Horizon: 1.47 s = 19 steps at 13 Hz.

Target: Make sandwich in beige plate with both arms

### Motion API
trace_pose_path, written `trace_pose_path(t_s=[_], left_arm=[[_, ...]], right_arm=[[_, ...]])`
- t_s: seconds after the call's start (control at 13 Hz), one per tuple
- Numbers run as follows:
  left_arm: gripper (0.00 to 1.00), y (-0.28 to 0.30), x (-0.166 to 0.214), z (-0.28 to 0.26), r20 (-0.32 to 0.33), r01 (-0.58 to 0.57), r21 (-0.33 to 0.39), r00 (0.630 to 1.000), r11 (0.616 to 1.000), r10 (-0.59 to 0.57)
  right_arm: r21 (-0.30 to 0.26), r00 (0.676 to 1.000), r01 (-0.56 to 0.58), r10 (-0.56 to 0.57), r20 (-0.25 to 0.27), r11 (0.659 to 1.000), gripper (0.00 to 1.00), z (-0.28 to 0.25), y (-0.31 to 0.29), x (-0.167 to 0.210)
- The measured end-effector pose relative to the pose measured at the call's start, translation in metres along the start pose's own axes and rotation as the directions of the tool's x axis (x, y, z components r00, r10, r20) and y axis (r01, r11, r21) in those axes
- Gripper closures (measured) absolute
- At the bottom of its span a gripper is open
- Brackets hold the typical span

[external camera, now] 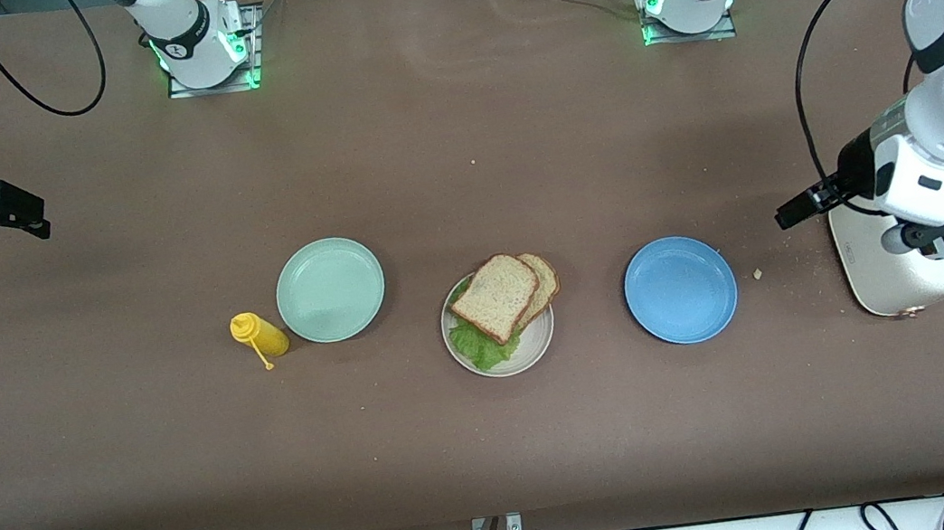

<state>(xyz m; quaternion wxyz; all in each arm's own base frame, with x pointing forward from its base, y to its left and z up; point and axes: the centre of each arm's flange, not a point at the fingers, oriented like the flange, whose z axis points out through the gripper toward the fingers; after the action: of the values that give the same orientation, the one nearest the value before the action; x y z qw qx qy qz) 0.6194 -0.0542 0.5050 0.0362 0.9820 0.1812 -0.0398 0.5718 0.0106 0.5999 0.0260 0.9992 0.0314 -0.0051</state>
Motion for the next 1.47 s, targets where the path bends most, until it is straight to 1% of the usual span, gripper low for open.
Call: trace_pose_path(t_s=[0.08,0.31,0.54,0.77,0.85,1.08,1.31,1.47], left_arm=[[0.01,-0.001,-0.001,-0.006,-0.005,-0.009,0.013,1.000,1.000,0.009],[0.01,-0.012,0.000,-0.014,0.010,-0.057,0.038,0.998,0.998,0.056],[0.01,-0.037,0.007,-0.013,0.039,-0.110,0.075,0.993,0.991,0.107],[0.01,-0.054,0.006,-0.025,0.034,-0.141,0.123,0.990,0.982,0.138],[0.01,-0.055,0.004,-0.029,0.034,-0.143,0.124,0.990,0.982,0.140],[0.01,-0.061,0.002,-0.037,0.035,-0.128,0.072,0.991,0.989,0.126],[0.01,-0.062,0.002,-0.036,0.036,-0.134,0.075,0.991,0.988,0.131],[0.01,-0.065,0.002,-0.031,0.011,-0.134,0.076,0.991,0.988,0.133]], right_arm=[[0.004,1.000,0.002,-0.002,0.006,1.000,0.00,0.000,-0.002,-0.001],[0.005,1.000,0.002,-0.002,0.010,1.000,0.00,0.001,-0.003,-0.001],[0.005,1.000,0.004,-0.004,0.009,1.000,0.00,0.000,-0.003,-0.001],[0.005,1.000,0.004,-0.004,0.008,1.000,0.00,0.000,-0.004,-0.001],[0.005,1.000,0.004,-0.004,0.008,1.000,0.00,0.000,-0.004,-0.001],[0.006,1.000,0.004,-0.004,0.008,1.000,0.00,0.000,-0.004,-0.001],[0.006,1.000,0.004,-0.004,0.008,1.000,0.00,0.000,-0.004,-0.001],[0.006,1.000,0.005,-0.005,0.008,1.000,0.00,0.000,-0.004,-0.001]])
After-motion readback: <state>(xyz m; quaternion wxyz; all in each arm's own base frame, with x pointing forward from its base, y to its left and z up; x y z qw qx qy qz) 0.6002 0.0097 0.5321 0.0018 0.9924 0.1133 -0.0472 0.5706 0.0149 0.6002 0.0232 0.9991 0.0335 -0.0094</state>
